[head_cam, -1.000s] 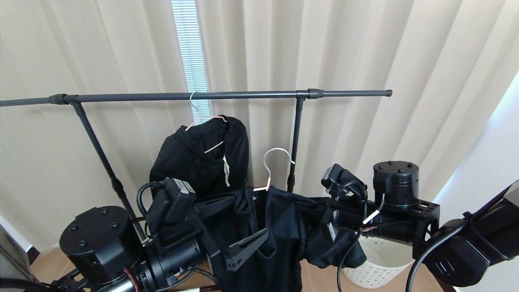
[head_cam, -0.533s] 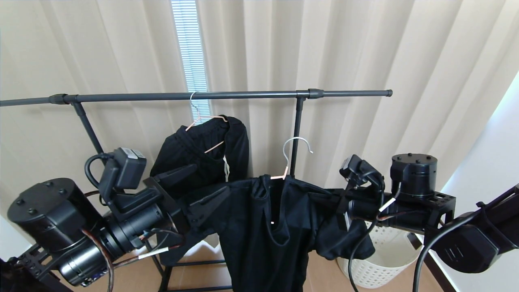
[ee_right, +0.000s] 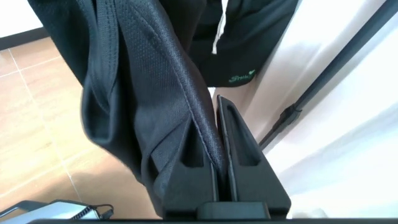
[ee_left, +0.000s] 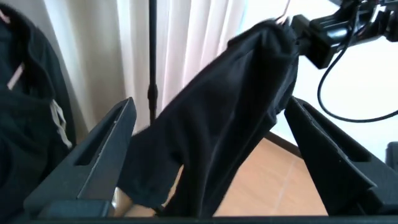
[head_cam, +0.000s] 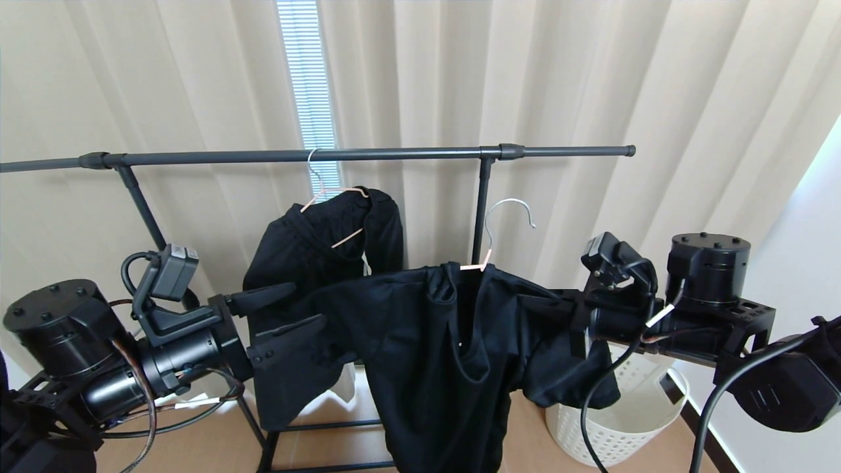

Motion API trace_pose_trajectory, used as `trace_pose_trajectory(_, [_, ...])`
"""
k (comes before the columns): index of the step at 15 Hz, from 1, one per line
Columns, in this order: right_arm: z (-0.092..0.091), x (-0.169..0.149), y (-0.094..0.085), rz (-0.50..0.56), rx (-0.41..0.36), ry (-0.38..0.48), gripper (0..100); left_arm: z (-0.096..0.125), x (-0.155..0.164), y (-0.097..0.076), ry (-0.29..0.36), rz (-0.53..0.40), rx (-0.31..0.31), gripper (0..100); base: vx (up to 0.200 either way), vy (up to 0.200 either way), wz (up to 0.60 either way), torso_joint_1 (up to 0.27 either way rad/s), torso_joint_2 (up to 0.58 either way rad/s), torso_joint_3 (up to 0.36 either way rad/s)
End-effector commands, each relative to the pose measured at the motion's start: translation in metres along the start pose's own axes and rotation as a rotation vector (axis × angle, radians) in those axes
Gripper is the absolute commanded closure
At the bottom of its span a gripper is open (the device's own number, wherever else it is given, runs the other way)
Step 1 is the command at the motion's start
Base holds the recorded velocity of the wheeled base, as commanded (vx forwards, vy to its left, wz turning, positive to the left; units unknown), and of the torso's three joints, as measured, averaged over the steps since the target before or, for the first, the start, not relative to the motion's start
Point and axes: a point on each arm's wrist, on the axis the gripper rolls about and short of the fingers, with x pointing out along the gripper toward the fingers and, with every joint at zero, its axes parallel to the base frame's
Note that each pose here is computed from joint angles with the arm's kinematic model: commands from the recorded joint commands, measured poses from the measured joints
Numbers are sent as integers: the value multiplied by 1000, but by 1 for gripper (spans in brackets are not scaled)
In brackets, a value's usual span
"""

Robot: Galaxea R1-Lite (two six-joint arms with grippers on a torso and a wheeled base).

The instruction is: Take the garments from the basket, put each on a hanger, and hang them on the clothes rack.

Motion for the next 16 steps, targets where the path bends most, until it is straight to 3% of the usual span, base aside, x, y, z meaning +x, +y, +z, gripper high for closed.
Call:
trace_pose_trajectory(1, [3, -3, -1, -6, -6, -11, 100, -26, 7, 14, 71, 18, -78, 0, 0, 0, 0, 0, 0, 0])
trace_pose_trajectory(4, [10, -8, 1, -9, -16, -29, 100, -50, 13, 20, 138, 19, -144, 0, 0, 0, 0, 0, 0, 0])
trace_pose_trajectory(12, [12, -11, 2, -12, -21, -36, 100, -51, 13, 21, 141, 20, -147, 0, 0, 0, 0, 0, 0, 0])
trace_pose_trajectory(13, [12, -11, 2, -12, -20, -35, 100, -50, 13, 20, 140, 20, -144, 100, 0, 0, 0, 0, 0, 0])
trace_pose_trajectory(16, [12, -11, 2, -12, -20, -35, 100, -49, 14, 21, 135, 20, -139, 100, 0, 0, 0, 0, 0, 0])
